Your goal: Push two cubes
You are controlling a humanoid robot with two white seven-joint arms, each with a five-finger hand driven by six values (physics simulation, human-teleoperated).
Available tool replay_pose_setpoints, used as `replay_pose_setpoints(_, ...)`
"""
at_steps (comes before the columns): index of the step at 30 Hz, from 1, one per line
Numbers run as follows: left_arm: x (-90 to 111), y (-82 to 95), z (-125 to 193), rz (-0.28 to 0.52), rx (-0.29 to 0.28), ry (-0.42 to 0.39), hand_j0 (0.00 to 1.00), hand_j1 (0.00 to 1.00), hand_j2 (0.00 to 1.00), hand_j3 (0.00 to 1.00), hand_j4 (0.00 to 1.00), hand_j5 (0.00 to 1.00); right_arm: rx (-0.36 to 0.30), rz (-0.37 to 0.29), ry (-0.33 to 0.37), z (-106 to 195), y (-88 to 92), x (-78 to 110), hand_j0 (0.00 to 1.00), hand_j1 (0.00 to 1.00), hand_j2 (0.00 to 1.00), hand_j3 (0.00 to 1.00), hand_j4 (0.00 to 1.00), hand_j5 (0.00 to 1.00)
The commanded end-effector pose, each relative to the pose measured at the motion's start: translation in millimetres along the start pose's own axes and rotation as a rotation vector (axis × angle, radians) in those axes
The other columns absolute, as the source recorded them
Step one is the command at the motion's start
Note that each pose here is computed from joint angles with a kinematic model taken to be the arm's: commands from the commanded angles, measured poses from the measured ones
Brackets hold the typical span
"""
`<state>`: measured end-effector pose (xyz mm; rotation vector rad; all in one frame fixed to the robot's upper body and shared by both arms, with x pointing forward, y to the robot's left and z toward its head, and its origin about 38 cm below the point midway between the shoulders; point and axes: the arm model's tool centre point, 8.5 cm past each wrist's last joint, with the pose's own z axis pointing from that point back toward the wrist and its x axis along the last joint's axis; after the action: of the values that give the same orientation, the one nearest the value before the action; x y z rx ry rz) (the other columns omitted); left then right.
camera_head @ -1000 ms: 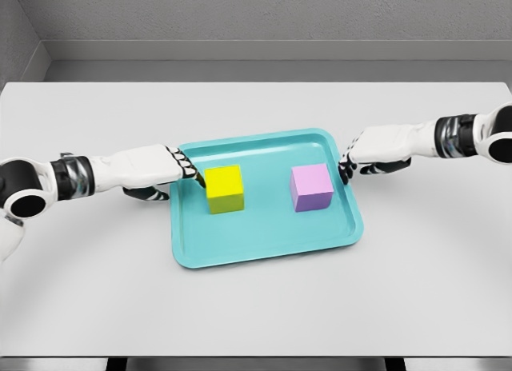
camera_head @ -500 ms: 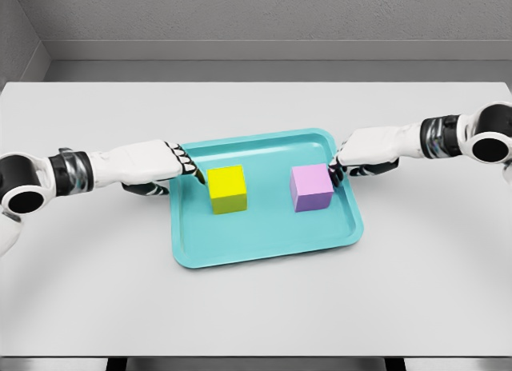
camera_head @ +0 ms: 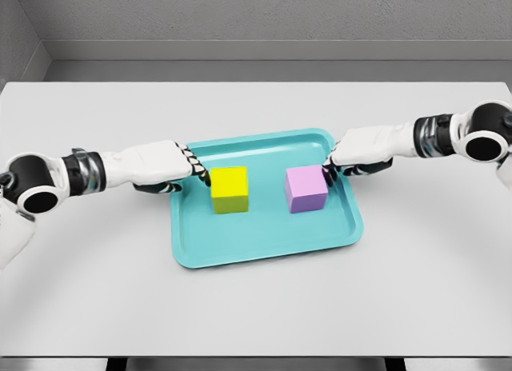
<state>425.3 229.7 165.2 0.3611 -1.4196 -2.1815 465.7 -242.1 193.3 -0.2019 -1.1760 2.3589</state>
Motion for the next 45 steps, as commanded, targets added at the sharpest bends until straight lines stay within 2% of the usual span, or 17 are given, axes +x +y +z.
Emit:
replay_pose_setpoints(1, 1, -0.9, -3, -0.001, -0.002, 0.000, 0.64, 0.64, 0.64, 0.64, 0.64, 0.64, 0.001, 0.002, -0.010, -3, -0.2, 2.5, 0.51, 0.51, 0.51, 0.51, 0.51, 0.51)
replay_pose_setpoints(26, 22, -5.8, -28, 0.000, -0.011, -0.064, 0.63, 0.63, 0.63, 0.63, 0.63, 0.63, 0.005, 0.016, -0.035, -13, -4.0, 9.5, 0.48, 0.48, 0.48, 0.48, 0.48, 0.48)
replay_pose_setpoints(36, 24, -5.5, -39, -0.008, -0.018, -0.061, 0.63, 0.63, 0.63, 0.63, 0.63, 0.63, 0.001, 0.025, -0.014, -4, -9.9, 3.8, 0.48, 0.48, 0.48, 0.48, 0.48, 0.48)
replay_pose_setpoints(45, 24, -8.6, -44, -0.001, -0.024, -0.060, 0.63, 0.63, 0.63, 0.63, 0.63, 0.63, 0.015, 0.016, 0.016, 9, -2.2, -3.8, 0.43, 0.43, 0.43, 0.43, 0.43, 0.43)
